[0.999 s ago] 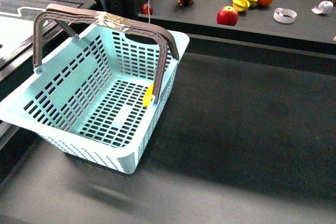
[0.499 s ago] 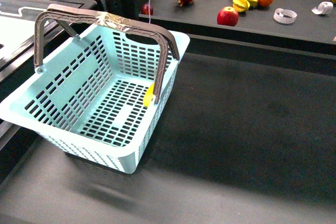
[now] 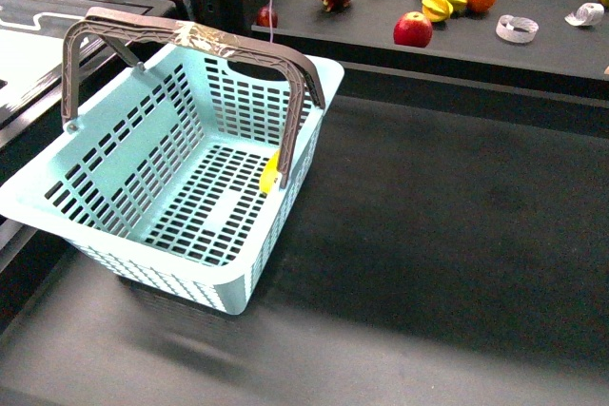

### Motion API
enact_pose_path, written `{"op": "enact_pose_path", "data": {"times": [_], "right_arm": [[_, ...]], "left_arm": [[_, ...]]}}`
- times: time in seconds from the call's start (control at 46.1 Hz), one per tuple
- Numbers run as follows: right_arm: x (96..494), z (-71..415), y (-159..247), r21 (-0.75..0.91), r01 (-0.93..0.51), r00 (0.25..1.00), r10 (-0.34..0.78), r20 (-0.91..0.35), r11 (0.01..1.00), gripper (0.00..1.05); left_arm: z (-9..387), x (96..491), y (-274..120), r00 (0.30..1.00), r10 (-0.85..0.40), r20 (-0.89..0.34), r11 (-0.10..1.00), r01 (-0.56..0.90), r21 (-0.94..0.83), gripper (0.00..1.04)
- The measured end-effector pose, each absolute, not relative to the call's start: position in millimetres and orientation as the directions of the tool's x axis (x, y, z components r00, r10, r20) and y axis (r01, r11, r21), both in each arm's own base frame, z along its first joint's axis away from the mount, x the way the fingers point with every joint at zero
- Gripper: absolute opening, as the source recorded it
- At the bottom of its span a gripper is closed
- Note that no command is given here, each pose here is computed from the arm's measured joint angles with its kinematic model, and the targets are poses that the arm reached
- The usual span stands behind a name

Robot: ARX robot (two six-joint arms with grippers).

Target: Pick mango with right arm and hold basket with left

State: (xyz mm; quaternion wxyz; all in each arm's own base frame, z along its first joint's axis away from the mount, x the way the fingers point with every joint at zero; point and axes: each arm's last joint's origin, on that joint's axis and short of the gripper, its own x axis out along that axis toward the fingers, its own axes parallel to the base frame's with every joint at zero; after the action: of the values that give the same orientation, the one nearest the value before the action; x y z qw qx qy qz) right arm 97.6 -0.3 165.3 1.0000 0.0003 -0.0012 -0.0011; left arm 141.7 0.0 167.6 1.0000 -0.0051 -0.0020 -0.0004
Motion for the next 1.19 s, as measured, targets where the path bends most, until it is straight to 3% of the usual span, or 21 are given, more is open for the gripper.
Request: {"op": "enact_pose_path", "data": {"times": [1.194], "right_arm": [[97.6,165.3,-0.3,0.001,0.002,1.0,-0.002,0.002,1.0,0.97]], "left_arm": [[170.5,96.9,0.0,1.0,-0.001,0.019,1.0,0.001,-0.008,0.02]]}}
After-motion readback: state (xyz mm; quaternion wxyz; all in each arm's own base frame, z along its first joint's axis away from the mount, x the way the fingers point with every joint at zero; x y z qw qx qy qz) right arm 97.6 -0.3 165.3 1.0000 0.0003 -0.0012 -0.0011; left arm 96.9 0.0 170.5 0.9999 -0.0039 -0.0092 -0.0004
